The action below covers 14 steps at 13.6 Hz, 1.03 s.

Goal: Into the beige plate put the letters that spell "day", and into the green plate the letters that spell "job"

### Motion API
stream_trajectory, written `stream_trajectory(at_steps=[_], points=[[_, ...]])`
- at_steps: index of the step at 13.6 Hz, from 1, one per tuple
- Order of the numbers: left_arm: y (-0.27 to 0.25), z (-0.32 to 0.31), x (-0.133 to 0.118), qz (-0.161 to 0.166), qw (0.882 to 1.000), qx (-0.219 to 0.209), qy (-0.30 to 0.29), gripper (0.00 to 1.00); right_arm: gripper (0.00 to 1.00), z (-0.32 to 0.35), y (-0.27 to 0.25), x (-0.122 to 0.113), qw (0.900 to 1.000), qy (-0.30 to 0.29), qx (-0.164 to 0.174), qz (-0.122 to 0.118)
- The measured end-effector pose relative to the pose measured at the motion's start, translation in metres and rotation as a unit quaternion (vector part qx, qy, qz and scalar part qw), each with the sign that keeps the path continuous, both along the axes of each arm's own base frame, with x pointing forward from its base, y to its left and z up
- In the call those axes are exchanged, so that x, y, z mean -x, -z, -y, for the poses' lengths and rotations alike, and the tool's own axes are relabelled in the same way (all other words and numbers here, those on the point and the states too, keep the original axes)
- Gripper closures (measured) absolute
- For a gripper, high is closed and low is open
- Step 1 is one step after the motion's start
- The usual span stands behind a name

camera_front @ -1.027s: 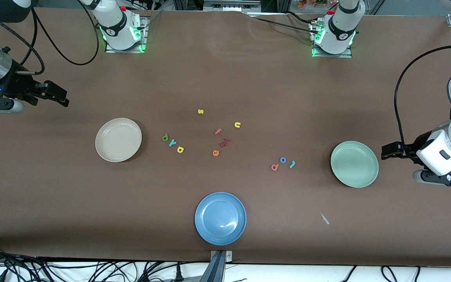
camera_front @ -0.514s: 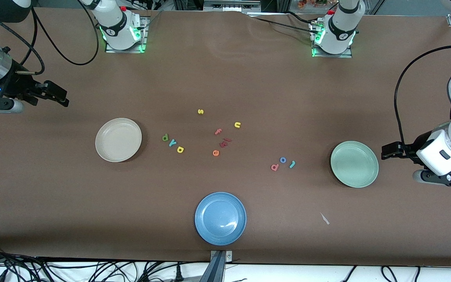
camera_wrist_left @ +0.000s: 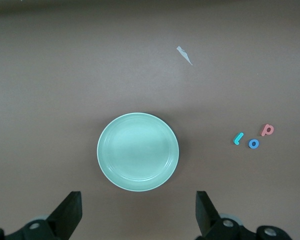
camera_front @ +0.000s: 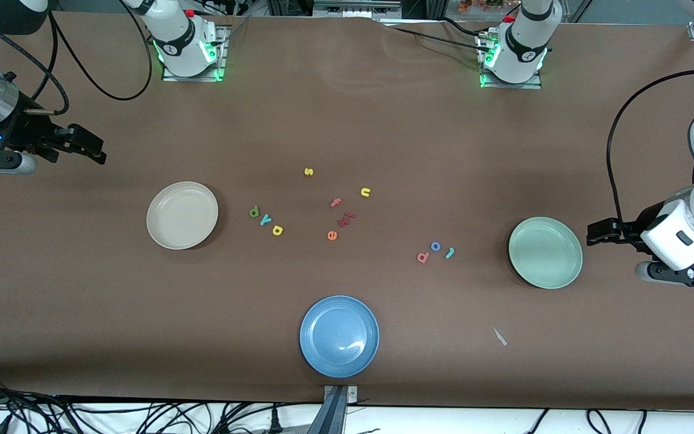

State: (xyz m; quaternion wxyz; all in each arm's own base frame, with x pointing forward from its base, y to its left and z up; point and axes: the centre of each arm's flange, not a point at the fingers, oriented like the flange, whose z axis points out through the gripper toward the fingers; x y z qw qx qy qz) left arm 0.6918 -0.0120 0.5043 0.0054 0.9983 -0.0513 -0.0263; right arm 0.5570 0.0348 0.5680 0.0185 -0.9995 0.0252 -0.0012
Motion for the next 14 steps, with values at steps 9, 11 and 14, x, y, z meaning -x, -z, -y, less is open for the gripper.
stream_trajectory(at_steps=[9,11,14], points=[[0.0,0.001,0.0,0.0,1.0,0.0,0.0,0.0,0.0,0.0,0.002,0.0,1.0,-0.001,0.0,-0.003],[0.0,0.001,0.0,0.0,1.0,0.0,0.0,0.0,0.0,-0.001,0.002,0.0,1.0,-0.008,0.0,-0.004],[0.0,0.001,0.0,0.0,1.0,0.0,0.0,0.0,0.0,-0.019,0.01,0.004,0.999,-0.046,0.001,-0.026]])
